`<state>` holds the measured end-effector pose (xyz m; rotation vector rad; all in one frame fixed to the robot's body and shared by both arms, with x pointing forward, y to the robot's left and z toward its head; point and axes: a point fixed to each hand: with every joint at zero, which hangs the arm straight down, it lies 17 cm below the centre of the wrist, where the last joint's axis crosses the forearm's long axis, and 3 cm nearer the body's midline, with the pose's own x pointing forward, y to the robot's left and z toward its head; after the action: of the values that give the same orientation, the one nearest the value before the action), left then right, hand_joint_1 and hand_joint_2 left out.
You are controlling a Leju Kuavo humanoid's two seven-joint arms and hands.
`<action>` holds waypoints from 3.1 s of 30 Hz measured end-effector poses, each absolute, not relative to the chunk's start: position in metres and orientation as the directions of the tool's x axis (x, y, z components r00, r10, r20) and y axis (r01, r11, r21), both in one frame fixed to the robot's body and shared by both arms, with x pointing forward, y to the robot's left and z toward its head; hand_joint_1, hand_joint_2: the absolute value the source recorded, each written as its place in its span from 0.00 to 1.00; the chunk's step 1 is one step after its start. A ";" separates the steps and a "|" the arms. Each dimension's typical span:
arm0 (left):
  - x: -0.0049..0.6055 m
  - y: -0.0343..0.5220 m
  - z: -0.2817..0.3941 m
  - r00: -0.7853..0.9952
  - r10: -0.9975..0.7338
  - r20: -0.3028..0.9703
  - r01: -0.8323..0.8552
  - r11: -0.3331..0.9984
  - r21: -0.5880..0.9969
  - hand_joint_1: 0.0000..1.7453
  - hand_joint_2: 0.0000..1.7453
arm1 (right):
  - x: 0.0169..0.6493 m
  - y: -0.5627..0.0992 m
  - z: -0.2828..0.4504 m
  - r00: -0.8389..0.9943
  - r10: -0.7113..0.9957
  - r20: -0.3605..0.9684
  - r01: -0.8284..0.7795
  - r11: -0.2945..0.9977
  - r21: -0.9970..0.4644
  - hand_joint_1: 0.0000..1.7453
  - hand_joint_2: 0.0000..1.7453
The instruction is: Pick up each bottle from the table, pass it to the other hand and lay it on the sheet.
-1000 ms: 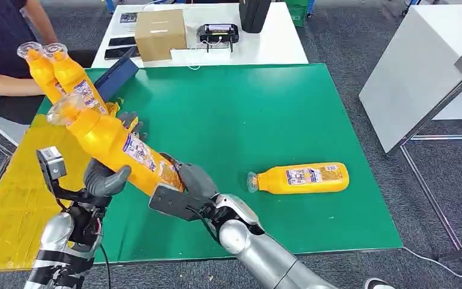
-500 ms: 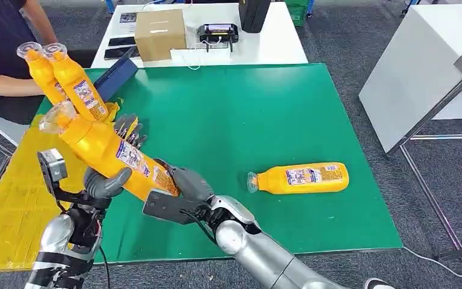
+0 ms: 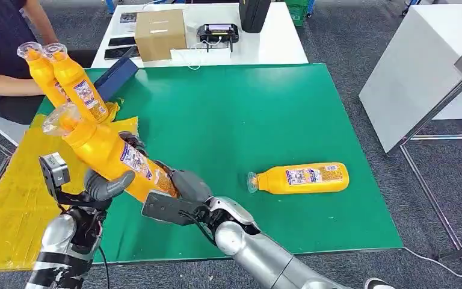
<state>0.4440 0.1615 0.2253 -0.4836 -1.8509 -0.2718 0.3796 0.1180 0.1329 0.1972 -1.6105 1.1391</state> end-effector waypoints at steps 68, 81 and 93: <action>0.485 0.315 0.052 -0.286 -0.930 0.232 0.217 0.173 0.961 0.00 0.00 | 0.448 -0.244 0.119 -0.144 0.846 0.514 -0.291 0.460 -0.839 0.00 1.00; 0.507 0.302 0.079 -0.321 -0.898 0.301 0.199 0.247 0.948 0.00 0.00 | 0.457 -0.331 0.040 -0.046 0.938 0.343 -0.458 0.286 -0.842 0.00 1.00; 0.522 0.266 0.129 -0.316 -0.703 0.637 0.188 0.612 0.768 0.00 0.00 | 0.437 -0.397 -0.003 -0.091 0.987 0.134 -0.575 0.058 -0.816 1.00 1.00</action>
<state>0.5223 0.2657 0.1291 0.4305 -1.6652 -0.9467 0.4373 -0.3966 -0.0029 -0.6182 -0.8809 1.4534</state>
